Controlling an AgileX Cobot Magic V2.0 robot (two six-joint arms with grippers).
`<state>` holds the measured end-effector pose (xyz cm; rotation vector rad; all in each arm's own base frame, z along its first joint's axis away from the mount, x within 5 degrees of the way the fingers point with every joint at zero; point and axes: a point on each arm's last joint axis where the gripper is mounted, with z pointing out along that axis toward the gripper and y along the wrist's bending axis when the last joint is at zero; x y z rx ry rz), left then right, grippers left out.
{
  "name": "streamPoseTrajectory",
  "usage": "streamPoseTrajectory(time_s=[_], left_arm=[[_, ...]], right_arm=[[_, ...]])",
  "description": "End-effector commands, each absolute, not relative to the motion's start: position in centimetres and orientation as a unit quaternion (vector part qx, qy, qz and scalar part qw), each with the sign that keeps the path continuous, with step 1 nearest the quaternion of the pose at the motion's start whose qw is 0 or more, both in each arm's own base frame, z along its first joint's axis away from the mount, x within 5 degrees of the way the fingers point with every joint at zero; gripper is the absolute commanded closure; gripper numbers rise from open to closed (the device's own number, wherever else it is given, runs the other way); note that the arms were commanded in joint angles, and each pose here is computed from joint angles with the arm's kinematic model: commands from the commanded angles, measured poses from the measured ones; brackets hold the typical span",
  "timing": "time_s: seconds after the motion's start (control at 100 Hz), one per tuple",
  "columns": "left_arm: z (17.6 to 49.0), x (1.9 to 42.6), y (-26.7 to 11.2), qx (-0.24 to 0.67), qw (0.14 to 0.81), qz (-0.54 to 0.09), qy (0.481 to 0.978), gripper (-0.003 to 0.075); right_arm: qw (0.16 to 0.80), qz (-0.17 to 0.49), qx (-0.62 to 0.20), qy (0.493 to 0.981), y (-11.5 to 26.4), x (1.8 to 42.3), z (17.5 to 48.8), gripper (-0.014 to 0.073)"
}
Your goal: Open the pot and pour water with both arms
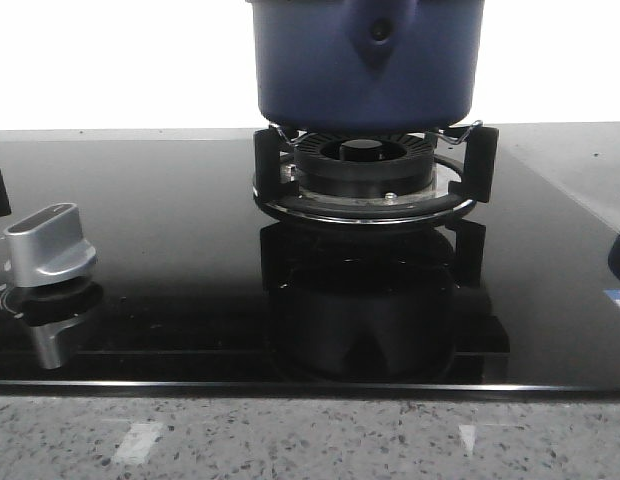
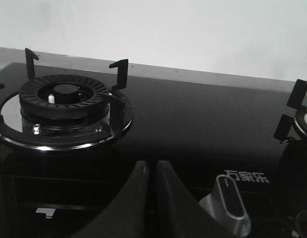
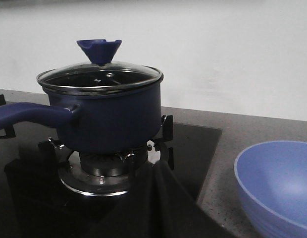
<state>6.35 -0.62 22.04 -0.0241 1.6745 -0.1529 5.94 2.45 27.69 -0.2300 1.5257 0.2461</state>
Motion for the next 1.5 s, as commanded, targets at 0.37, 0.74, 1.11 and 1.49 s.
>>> streamPoseTrajectory(time_s=[0.37, 0.74, 1.11, 1.49], left_arm=[[19.2, 5.5, -0.5, -0.017, 0.688, -0.069, 0.722, 0.0741], [19.2, 5.5, -0.5, -0.017, 0.687, -0.069, 0.723, 0.0741], [19.2, 5.5, -0.5, -0.017, 0.687, -0.069, 0.723, 0.0741], [19.2, 5.5, -0.5, -0.017, 0.687, -0.069, 0.723, 0.0741]], right_arm=[[0.728, 0.103, -0.086, 0.673, 2.1, 6.0, 28.8, 0.0651], [0.728, 0.103, -0.086, 0.673, 2.1, 6.0, 28.8, 0.0651], [0.728, 0.103, -0.086, 0.673, 2.1, 6.0, 28.8, 0.0651], [0.775, 0.040, -0.004, 0.631, 0.3, 6.6, 28.1, 0.0651]])
